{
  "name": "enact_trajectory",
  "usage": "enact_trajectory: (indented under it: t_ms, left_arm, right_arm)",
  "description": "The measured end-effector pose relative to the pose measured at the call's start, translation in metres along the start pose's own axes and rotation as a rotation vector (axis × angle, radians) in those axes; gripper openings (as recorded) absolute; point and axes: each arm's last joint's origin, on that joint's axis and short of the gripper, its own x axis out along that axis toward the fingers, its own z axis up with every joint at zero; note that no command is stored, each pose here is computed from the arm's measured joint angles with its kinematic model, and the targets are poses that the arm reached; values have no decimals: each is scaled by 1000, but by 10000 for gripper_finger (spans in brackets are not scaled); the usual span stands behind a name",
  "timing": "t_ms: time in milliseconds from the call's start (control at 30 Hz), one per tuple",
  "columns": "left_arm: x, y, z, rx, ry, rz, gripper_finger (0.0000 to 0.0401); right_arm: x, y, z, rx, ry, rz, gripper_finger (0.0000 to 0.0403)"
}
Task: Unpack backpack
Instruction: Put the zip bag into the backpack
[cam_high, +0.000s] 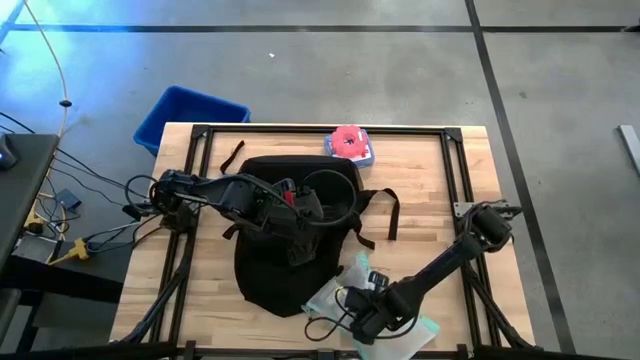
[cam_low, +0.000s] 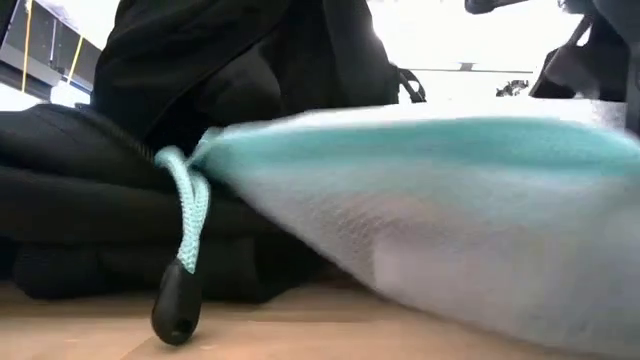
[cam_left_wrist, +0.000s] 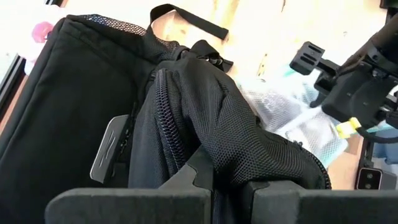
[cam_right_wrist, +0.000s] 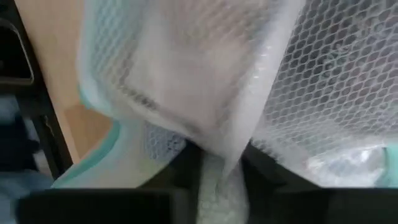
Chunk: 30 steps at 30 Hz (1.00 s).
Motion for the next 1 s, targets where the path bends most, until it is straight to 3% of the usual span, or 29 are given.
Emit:
enact_trajectory:
  t_ms: [100, 267, 400, 567, 733, 1000]
  left_arm:
    - [0, 0, 0, -4, -1, -1, 1]
    - [1, 1, 2, -29, -11, -4, 1]
    - [1, 1, 2, -39, -15, -5, 1]
    - [1, 1, 3, -40, -19, -4, 1]
    - [1, 1, 3, -40, -20, -4, 1]
    - [1, 1, 3, -40, -21, -4, 1]
  right_arm:
    - [-15, 3, -3, -60, 45, -109, 4]
    - [-63, 3, -6, -104, 109, -297, 2]
    - [-96, 5, -7, -114, 66, -358, 1]
    - [-117, 8, -6, -113, -34, -319, 1]
    - [-116, 8, -7, -127, -33, -318, 1]
    - [-81, -1, -18, -153, 79, -363, 0]
